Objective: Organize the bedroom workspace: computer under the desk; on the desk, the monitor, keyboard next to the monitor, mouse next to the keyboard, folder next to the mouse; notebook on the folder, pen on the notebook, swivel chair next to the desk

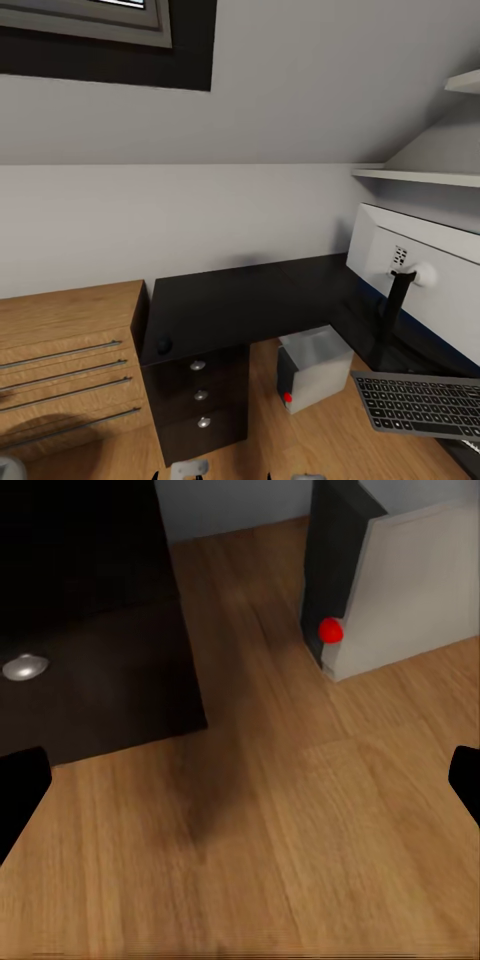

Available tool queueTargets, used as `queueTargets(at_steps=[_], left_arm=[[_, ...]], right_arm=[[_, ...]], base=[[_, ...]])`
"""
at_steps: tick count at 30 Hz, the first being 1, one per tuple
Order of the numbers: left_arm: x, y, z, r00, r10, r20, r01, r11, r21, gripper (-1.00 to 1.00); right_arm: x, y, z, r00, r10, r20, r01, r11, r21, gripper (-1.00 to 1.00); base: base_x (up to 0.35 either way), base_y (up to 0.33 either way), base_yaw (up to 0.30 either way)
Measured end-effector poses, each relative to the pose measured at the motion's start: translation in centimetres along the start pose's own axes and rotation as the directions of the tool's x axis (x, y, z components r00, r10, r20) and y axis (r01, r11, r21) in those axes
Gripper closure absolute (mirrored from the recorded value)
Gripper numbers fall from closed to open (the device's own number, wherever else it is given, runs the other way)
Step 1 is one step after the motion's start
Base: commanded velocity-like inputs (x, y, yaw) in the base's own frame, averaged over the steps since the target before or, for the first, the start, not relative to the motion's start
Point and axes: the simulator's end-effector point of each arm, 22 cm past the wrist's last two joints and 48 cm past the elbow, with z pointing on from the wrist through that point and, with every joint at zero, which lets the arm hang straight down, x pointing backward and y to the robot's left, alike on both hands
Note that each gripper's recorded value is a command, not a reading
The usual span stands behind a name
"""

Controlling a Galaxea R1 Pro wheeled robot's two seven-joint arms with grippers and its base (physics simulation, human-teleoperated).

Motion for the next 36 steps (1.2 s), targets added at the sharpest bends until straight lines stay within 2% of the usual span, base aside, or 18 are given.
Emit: queueTargets(at_steps=[4,10,22,28,36], left_arm=[[0.0,0.0,0.0,1.0,-0.008,0.017,0.008,1.0,-0.002,-1.0],[0.8,0.0,0.0,1.0,-0.004,0.012,0.004,1.0,-0.002,-1.0],[1.0,0.0,0.0,1.0,-0.003,0.011,0.003,1.0,-0.003,-1.0],[1.0,0.0,0.0,1.0,-0.004,0.01,0.004,1.0,-0.001,-1.0],[1.0,-0.1,0.0,1.0,-0.003,0.01,0.003,1.0,-0.001,-1.0]], right_arm=[[0.4,0.0,-0.1,1.0,-0.002,-0.008,0.002,1.0,-0.001,-1.0],[0.6,0.0,-0.2,1.0,-0.004,-0.012,0.004,1.0,-0.002,-1.0],[1.0,0.4,-0.3,0.999,-0.046,-0.016,0.046,0.999,-0.024,-1.0],[1.2,0.4,-0.4,0.999,-0.048,-0.02,0.047,0.999,-0.024,-1.0],[1.3,0.4,-0.4,0.999,-0.047,-0.022,0.047,0.999,-0.023,-1.0]], base=[[0.0,0.253,-0.207],[0.009,0.245,-0.252],[-0.007,0.065,-0.291],[-0.075,0.226,-0.299],[-0.018,0.049,-0.299]])
